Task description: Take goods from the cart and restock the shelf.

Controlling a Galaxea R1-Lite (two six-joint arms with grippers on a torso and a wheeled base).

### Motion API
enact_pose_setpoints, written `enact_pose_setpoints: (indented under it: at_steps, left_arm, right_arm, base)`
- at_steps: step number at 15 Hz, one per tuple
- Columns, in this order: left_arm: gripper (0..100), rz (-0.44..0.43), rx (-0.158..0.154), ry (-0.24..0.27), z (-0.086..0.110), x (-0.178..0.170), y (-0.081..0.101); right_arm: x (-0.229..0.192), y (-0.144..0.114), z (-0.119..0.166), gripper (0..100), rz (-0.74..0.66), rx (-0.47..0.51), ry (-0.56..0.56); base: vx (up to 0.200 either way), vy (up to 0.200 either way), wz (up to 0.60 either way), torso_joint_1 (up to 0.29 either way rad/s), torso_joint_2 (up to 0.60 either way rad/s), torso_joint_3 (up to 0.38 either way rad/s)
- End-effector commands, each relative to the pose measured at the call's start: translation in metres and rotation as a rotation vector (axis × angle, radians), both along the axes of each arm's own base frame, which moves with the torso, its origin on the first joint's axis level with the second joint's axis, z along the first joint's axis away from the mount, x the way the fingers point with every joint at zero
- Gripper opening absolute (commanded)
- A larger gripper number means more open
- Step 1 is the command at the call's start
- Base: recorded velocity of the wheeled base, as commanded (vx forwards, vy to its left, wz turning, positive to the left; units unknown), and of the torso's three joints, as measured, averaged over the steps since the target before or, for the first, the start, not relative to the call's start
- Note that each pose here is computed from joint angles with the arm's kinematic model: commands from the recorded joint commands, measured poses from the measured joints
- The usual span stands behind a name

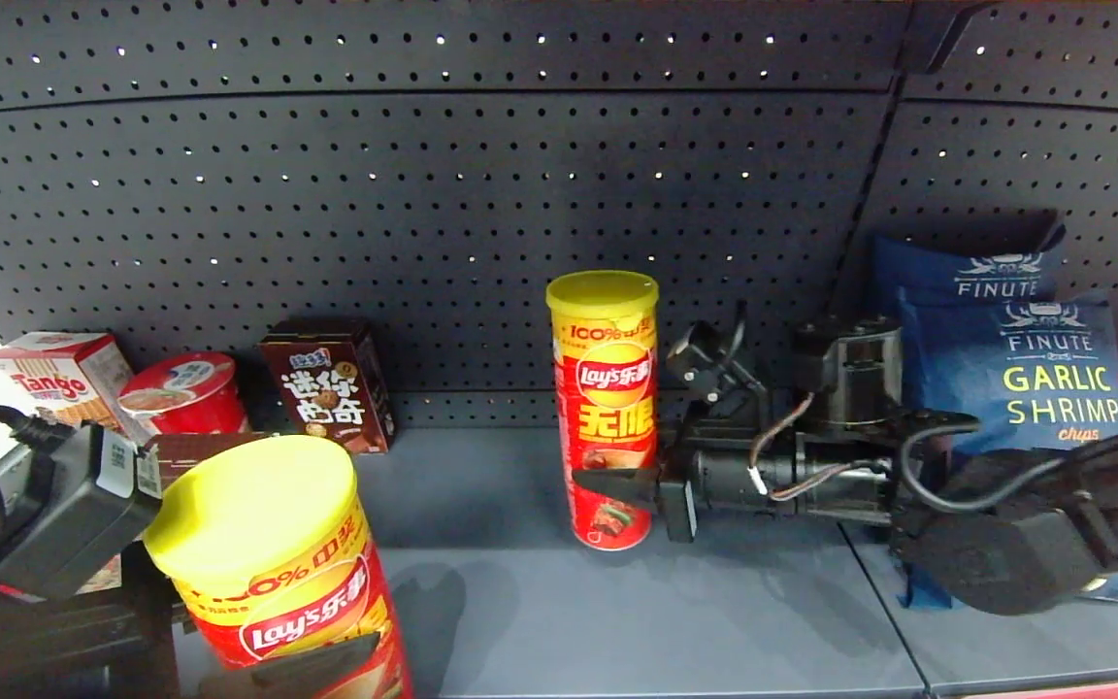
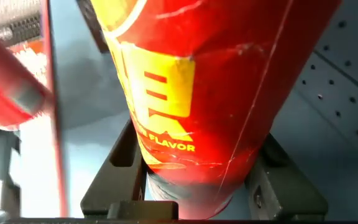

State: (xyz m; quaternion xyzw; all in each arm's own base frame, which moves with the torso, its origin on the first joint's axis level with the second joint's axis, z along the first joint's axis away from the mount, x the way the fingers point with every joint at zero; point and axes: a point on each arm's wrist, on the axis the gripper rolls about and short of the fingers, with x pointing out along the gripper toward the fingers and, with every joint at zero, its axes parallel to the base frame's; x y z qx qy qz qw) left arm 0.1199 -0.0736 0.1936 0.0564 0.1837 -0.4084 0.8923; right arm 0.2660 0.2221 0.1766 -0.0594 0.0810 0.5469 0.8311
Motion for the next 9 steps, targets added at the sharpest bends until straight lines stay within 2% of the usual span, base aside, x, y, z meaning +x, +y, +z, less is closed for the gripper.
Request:
enact_pose_setpoints:
  at_steps: [1,6,9]
  left_arm:
    - [0,0.000,-0.007,-0.014,0.003,0.000,0.000]
    - [0,0.012,0.002,-0.013,0.004,0.004,-0.002]
    - [0,0.010,0.004,-0.013,0.004,0.005,-0.003]
  right_arm:
    - [-0.053,-0.024,0.031,0,-0.012,0.065,-0.013]
    - [-0.091,-0.059,0.026,0,-0.020,0.058,0.004]
    - [-0.103,-0.069,0.018,0,-0.022,0.046,0.020]
  base:
    - [0.000,0.000,0.00,0.000,0.00,0.000]
    - [0.000,0.000,0.00,0.000,0.00,0.000]
    - [0.000,0.000,0.00,0.000,0.00,0.000]
